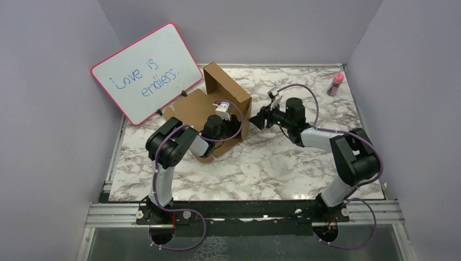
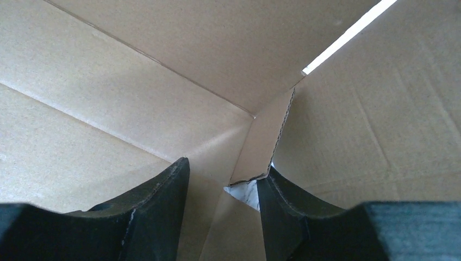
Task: Fold the paper box
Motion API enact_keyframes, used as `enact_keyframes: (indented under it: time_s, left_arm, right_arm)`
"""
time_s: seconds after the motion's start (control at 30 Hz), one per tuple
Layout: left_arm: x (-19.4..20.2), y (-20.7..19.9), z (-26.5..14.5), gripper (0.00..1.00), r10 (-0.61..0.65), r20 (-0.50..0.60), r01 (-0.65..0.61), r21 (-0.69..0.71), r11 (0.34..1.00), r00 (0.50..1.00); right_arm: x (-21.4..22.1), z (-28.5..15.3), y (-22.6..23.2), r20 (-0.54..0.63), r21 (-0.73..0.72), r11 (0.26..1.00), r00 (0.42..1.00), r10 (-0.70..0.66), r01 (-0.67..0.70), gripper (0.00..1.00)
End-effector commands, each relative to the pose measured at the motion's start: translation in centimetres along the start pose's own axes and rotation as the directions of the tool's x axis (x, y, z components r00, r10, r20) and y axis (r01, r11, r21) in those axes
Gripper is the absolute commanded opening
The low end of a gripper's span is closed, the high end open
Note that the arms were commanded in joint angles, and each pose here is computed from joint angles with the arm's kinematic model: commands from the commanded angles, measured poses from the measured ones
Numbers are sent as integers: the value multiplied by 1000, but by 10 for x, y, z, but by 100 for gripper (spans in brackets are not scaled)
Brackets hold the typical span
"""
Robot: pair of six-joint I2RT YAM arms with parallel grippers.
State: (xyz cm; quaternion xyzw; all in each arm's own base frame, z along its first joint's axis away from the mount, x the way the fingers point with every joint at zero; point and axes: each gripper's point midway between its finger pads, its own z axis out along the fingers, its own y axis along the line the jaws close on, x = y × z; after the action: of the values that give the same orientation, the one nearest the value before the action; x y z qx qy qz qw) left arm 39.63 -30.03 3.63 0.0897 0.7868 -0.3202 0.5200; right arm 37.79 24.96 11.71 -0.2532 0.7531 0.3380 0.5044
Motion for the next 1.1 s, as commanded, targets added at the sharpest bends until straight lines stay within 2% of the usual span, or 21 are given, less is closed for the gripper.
enact_keyframes:
  time_s: [0.0, 0.3, 0.63, 0.77, 1.07]
  left_arm:
    - [14, 9, -8, 52, -47, -65, 46, -11, 999, 997]
    - [-16, 9, -31, 60, -122, -19, 122, 12, 992, 992]
    - [15, 11, -54, 61, -181, -112, 183, 13, 983, 977]
    - [1, 12, -68, 64, -160, -78, 159, -20, 987, 984]
    - [-2, 12, -89, 68, -138, -115, 132, -60, 989, 984]
  right_arm:
    - [-17, 9, 9, 103, -74, 996, 993, -51, 59, 58]
    - [-13, 15, 7, 102, -88, 994, 994, -48, 57, 58]
    - [-9, 15, 11, 79, -113, 993, 997, -22, 31, 58]
    - [-5, 9, 17, 74, -121, 993, 997, 4, 5, 58]
    - [7, -13, 27, 62, -100, 991, 994, 93, -87, 61]
